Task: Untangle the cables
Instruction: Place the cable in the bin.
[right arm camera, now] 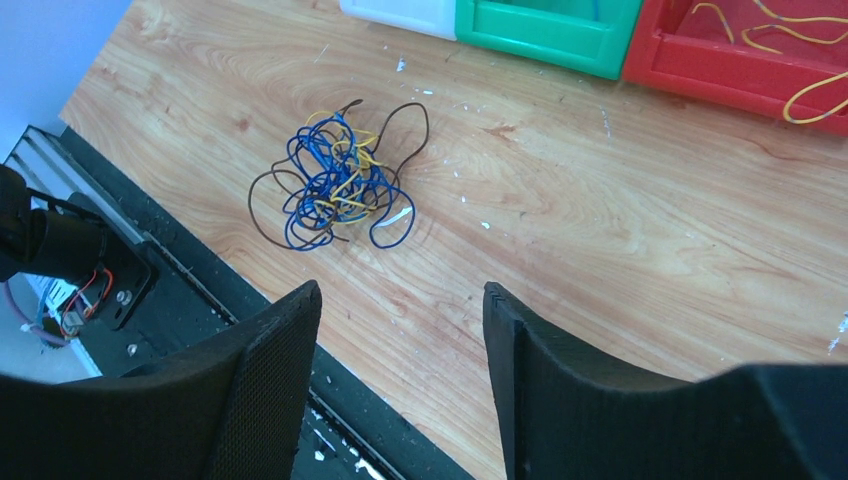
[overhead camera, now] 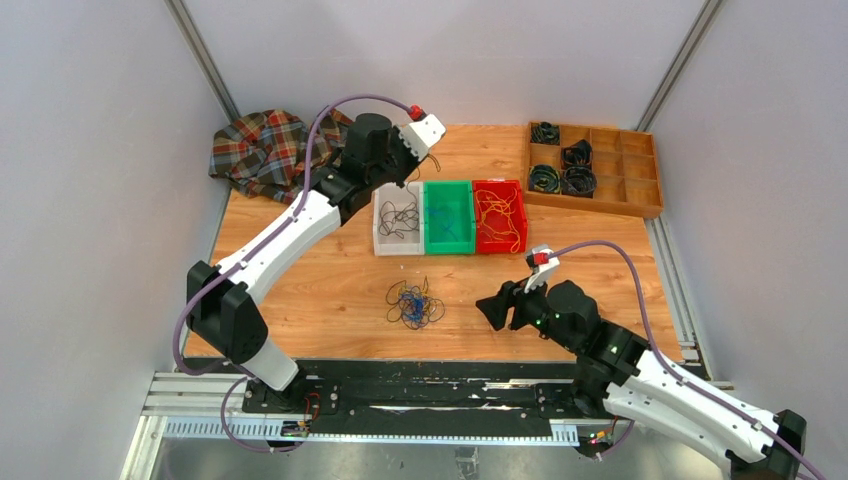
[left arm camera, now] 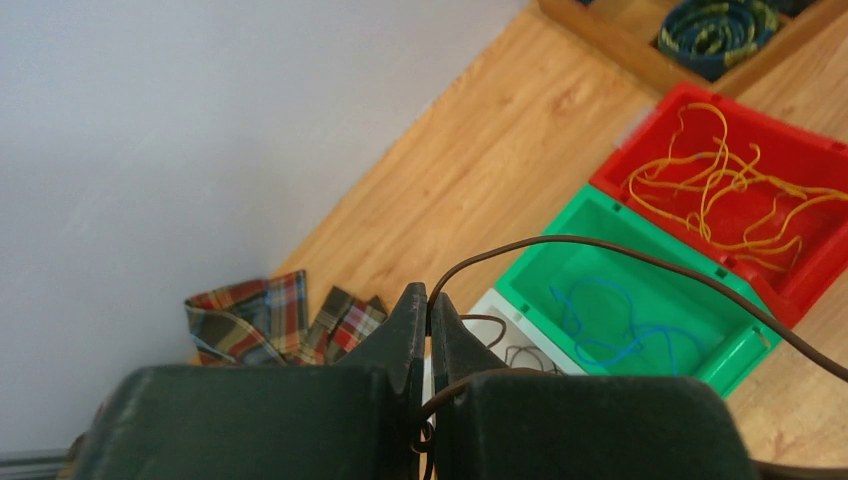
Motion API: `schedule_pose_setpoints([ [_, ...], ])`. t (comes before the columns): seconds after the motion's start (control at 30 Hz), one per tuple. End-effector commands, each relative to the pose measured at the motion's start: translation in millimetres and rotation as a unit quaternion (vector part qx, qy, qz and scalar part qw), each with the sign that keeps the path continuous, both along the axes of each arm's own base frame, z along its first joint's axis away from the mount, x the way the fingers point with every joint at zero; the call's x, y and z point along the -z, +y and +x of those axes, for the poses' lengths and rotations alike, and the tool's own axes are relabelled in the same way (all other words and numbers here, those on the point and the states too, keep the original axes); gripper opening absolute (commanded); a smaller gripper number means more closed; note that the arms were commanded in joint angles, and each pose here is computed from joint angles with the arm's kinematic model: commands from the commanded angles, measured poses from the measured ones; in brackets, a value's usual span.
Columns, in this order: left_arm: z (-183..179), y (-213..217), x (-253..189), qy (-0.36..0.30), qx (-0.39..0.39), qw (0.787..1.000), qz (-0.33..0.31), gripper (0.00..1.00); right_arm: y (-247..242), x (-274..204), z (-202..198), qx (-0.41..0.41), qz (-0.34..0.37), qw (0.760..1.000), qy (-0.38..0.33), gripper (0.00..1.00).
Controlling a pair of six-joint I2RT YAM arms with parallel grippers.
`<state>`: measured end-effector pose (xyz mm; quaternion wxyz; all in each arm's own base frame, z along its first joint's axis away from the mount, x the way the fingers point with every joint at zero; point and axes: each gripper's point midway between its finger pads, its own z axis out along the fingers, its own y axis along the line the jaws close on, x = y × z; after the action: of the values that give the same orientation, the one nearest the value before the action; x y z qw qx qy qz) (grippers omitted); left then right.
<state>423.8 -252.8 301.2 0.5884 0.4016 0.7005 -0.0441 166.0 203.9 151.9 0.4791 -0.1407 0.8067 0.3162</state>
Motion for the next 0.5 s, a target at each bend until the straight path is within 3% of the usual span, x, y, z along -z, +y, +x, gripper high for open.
schedule_pose_setpoints([
  [0.0,-12.5,-0.2,22.2,0.041,0.023,0.999,0.021,0.0,0.7,-5.5,9.7,0.025,0.009,1.0,-0.013,0.62],
  [0.27,-2.3,19.5,82.5,0.115,-0.008,0.993,0.031,0.01,5.7,-13.5,21.3,0.037,0.006,0.999,-0.028,0.61],
  [0.47,15.2,24.2,101.7,0.137,-0.036,0.989,-0.033,0.0,6.1,-17.8,27.1,0.051,0.012,0.998,-0.033,0.6],
])
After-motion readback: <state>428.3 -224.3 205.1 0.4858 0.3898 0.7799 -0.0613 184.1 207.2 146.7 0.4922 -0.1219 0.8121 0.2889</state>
